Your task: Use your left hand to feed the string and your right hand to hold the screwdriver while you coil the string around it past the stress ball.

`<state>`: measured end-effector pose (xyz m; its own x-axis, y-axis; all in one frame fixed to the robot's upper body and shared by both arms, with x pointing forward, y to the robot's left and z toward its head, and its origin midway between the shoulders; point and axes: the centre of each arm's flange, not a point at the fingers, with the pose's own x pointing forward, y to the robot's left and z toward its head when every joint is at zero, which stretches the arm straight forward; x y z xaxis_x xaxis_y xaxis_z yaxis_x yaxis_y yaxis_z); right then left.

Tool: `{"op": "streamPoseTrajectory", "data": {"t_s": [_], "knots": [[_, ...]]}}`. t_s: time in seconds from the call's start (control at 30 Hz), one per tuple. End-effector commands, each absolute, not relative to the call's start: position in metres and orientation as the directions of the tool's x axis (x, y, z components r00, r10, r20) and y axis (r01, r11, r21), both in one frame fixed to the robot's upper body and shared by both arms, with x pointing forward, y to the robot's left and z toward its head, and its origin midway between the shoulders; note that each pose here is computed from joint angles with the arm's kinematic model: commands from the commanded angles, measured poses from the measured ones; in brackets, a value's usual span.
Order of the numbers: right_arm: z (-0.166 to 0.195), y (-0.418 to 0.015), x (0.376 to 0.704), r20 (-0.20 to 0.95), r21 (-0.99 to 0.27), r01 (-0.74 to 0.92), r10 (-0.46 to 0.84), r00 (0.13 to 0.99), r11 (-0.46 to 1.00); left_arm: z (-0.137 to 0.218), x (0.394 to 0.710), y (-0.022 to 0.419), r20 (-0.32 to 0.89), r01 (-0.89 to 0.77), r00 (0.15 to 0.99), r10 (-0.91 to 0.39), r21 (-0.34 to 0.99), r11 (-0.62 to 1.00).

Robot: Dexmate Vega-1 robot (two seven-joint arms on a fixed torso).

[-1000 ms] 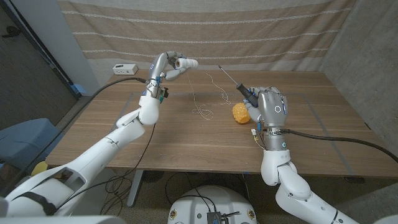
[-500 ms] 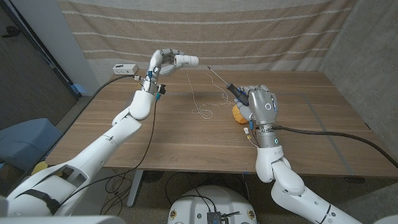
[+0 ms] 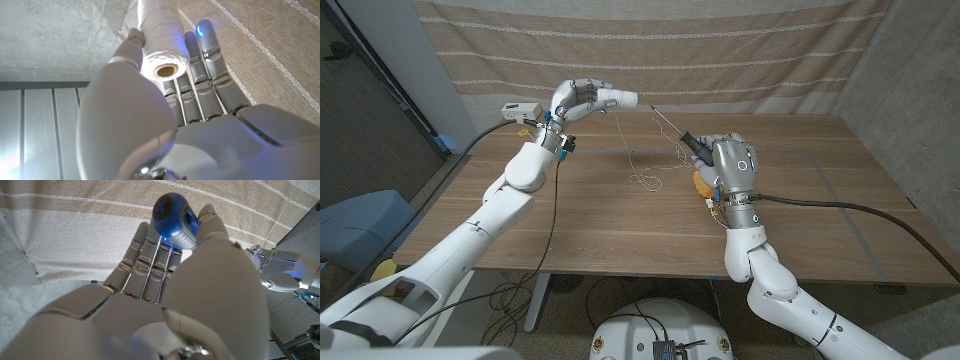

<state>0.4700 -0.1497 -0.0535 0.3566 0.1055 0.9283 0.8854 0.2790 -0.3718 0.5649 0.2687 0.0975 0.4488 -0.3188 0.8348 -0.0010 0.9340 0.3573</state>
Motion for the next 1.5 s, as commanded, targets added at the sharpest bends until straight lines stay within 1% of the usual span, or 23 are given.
{"op": "streamPoseTrajectory", "data": {"t_s": [0.03, 0.2, 0.47, 0.67, 0.87, 1.17, 1.5], "knots": [[-0.052, -0.151, 0.503, 0.91, -0.414, 0.877, 0.075, 0.409, 0.243, 0.098, 0.527, 0.283, 0.856, 0.006, 0.388, -0.342, 0.368, 0.93], [-0.053, -0.151, 0.513, 0.903, -0.428, 0.876, 0.073, 0.423, 0.223, 0.096, 0.512, 0.294, 0.87, -0.006, 0.372, -0.324, 0.352, 0.936], [-0.052, -0.133, 0.513, 0.904, -0.427, 0.871, 0.128, 0.408, 0.243, 0.1, 0.504, 0.298, 0.843, 0.058, 0.384, -0.376, 0.384, 0.921], [-0.045, -0.113, 0.504, 0.915, -0.399, 0.868, 0.19, 0.356, 0.297, 0.11, 0.507, 0.291, 0.782, 0.144, 0.414, -0.465, 0.448, 0.882], [-0.038, -0.094, 0.494, 0.926, -0.364, 0.862, 0.238, 0.294, 0.352, 0.118, 0.514, 0.28, 0.738, 0.231, 0.423, -0.526, 0.474, 0.85], [-0.033, -0.075, 0.484, 0.923, -0.345, 0.853, 0.308, 0.231, 0.392, 0.126, 0.523, 0.265, 0.711, 0.261, 0.432, -0.555, 0.49, 0.831], [-0.034, -0.06, 0.476, 0.902, -0.328, 0.855, 0.403, 0.156, 0.403, 0.132, 0.531, 0.257, 0.706, 0.257, 0.452, -0.545, 0.482, 0.838]]}}
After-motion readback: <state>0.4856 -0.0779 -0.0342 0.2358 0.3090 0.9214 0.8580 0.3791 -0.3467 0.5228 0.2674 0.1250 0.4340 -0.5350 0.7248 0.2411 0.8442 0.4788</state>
